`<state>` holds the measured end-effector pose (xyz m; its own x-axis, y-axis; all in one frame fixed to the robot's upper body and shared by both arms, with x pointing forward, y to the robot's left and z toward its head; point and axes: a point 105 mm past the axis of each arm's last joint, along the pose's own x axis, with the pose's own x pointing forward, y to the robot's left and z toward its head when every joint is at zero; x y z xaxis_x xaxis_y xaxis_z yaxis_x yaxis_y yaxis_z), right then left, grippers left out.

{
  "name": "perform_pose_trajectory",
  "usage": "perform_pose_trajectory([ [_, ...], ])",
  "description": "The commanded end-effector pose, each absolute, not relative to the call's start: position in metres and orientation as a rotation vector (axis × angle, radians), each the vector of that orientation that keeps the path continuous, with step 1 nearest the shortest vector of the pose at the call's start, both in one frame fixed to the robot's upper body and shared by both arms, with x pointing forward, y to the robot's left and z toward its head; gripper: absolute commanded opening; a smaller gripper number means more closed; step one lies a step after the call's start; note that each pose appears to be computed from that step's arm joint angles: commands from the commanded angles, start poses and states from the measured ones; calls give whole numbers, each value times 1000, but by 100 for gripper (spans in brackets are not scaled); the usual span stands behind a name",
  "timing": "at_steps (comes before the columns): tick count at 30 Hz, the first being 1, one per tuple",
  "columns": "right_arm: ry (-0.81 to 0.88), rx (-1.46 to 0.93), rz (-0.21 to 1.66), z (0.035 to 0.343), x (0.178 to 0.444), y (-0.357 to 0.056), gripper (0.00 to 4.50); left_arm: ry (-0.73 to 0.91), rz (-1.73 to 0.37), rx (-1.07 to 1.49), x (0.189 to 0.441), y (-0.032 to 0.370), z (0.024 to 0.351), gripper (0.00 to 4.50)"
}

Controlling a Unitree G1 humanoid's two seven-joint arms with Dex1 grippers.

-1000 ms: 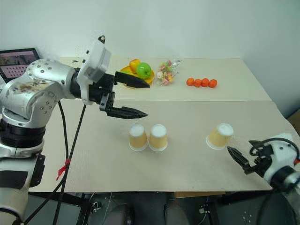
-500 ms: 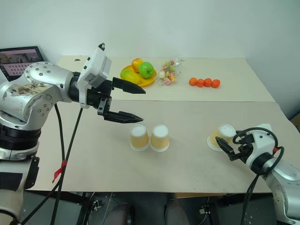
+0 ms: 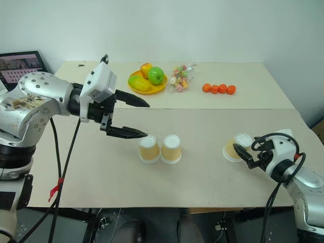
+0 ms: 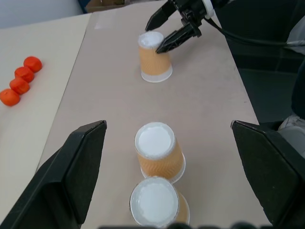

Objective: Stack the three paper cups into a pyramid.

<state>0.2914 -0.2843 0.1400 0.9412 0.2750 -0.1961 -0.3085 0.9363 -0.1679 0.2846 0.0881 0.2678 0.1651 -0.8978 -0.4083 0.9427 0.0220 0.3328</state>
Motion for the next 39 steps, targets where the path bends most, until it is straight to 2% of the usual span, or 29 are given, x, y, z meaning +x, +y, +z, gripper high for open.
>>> perform_pose_trajectory([
  [1, 118, -243, 319, 154, 298, -282, 379, 62, -1403, 649, 282, 90, 275, 450],
  [3, 120, -245, 329, 154, 300, -280, 309, 66, -1402, 651, 282, 90, 274, 450],
  [5, 119, -249, 333, 154, 302, -279, 268, 73, -1397, 651, 281, 92, 274, 450],
  [9, 114, -257, 335, 157, 303, -280, 267, 83, -1385, 650, 283, 95, 274, 450],
  [14, 97, -298, 367, 182, 305, -273, 267, 122, -1340, 609, 287, 110, 271, 450],
  [18, 134, -377, 383, 215, 311, -266, 267, 190, -1278, 618, 290, 136, 245, 450],
  [22, 96, -385, 492, 257, 313, -242, 267, 278, -1344, 535, 264, 153, 217, 450],
  [25, 72, -392, 609, 282, 311, -217, 267, 276, -1311, 522, 260, 160, 205, 450],
  [28, 127, -337, 689, 289, 313, -203, 267, 293, -1272, 535, 260, 160, 192, 450],
  [33, 128, -271, 858, 310, 314, -167, 267, 274, -1231, 569, 262, 157, 180, 450],
  [39, 145, -353, 1025, 300, 307, -117, 267, 240, -1234, 591, 265, 148, 178, 450],
])
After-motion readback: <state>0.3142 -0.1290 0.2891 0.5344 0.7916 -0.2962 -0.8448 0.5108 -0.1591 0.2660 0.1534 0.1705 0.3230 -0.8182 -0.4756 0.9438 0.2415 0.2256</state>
